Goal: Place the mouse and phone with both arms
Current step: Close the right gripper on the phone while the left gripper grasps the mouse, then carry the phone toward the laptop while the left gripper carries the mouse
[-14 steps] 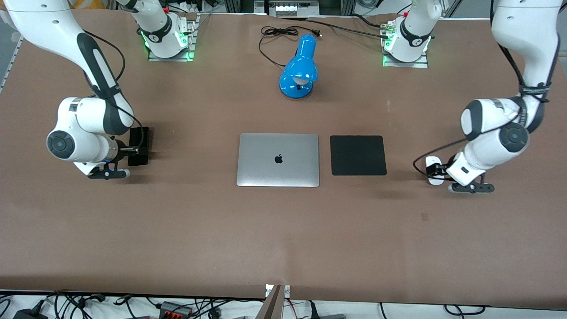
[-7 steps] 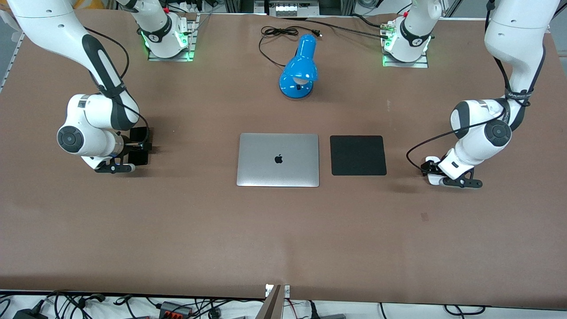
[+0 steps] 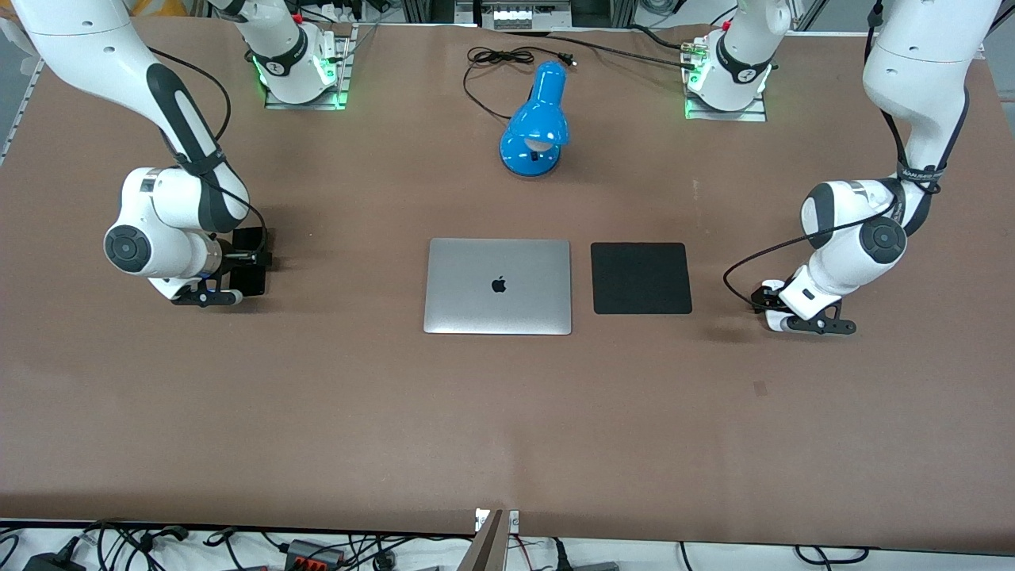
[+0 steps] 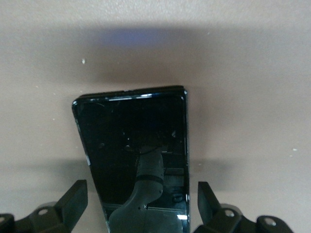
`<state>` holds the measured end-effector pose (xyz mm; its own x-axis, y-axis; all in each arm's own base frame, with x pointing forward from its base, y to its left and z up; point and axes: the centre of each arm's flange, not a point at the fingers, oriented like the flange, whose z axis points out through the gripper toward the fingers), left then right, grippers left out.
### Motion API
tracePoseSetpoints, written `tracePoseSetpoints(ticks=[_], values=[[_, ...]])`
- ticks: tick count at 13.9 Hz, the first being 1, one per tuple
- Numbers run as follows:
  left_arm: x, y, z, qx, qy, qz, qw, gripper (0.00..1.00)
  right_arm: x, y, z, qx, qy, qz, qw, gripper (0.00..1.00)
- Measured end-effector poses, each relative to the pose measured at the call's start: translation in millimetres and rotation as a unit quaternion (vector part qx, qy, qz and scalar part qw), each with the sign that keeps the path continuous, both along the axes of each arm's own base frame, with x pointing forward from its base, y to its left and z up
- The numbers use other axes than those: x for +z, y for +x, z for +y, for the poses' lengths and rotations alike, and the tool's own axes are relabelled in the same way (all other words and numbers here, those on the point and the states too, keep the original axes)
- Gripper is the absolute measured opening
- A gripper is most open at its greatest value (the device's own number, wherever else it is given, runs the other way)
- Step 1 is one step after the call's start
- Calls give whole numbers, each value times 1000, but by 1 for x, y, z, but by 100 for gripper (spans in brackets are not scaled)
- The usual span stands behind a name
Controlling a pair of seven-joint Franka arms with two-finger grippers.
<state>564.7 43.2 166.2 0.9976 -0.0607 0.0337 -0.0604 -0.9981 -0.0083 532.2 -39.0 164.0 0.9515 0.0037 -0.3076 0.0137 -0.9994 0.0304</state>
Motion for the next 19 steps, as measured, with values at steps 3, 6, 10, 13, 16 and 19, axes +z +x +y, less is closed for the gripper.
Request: tracePoseSetpoints(ticks=[3,6,10,13,16,19], values=[[1,0,0,0,0,-1,1000,62,-6,-2,0,0,0,6,1000,100],[5,3,0,0,0,-5,1000,62,-8,-3,0,0,0,7,1000,99],[24,12,0,-1,0,8,1000,62,-2,0,0,0,0,4,1000,80],[56,23,-8,-7,0,33,999,62,-2,0,0,1,0,3,1000,80],[103,42,-31,-21,-5,63,998,62,1,4,1,2,0,-3,1000,80],[152,60,-77,-12,-1,98,995,62,25,27,12,11,2,-16,1000,80]])
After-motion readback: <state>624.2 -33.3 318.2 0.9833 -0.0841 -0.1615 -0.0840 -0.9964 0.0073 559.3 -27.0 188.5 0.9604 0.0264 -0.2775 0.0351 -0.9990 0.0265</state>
